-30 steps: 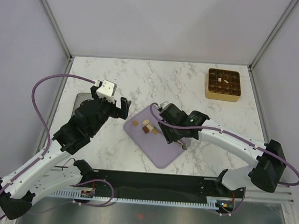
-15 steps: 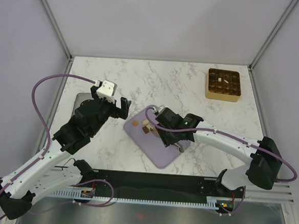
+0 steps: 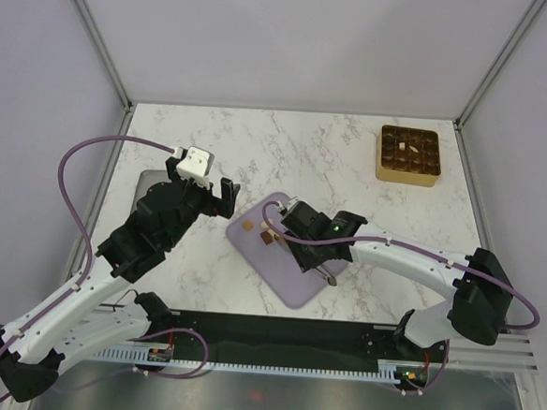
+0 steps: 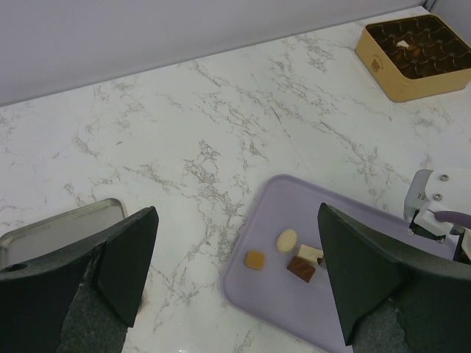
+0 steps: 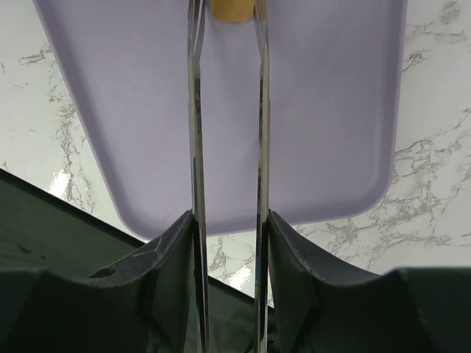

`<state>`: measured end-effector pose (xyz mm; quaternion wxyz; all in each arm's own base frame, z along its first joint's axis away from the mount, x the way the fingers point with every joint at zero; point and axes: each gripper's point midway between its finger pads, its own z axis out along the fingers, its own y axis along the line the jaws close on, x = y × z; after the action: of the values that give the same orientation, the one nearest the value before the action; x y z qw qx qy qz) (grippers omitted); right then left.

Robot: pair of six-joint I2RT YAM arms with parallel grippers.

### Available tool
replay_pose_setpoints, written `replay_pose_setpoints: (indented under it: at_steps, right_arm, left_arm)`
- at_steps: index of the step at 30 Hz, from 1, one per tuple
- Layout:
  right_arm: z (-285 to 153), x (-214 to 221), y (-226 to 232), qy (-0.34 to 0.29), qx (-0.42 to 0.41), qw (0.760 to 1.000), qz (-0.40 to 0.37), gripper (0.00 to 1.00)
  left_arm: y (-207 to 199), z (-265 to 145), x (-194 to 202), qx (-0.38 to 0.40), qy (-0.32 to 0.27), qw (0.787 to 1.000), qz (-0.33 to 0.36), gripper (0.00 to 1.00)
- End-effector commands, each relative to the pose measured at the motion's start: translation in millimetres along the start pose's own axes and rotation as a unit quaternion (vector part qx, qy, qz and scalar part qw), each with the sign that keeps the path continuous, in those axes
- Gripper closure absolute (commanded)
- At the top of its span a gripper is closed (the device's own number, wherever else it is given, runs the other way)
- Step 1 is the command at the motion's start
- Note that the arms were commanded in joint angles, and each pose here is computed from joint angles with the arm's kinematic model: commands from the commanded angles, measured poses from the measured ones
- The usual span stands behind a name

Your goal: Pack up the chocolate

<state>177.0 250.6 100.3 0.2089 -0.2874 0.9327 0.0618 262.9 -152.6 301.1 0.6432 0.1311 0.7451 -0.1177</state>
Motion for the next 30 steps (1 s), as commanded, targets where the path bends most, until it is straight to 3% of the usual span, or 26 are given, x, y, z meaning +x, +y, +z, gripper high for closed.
replay_pose_setpoints:
  at_steps: [1, 14, 30]
  right_arm:
    - [-1.7, -8.1, 3.8, -0.015, -0.001, 1.0, 0.004, 0.52]
    - [-21.4, -8.5, -10.1, -0.01, 0.027, 1.0, -0.008, 0.58]
    - [-45.9, -48.4, -44.0, -0.046, 0.061, 0.997, 0.006, 0.59]
  left_arm:
    - [4.9, 1.2, -4.6, -0.012, -0.012, 1.0, 0.015, 0.03]
    - [4.9, 1.1, -5.3, -0.012, -0.012, 1.0, 0.015, 0.03]
    - [6.3, -0.3, -6.5, -0.014, -0.015, 1.0, 0.014, 0.03]
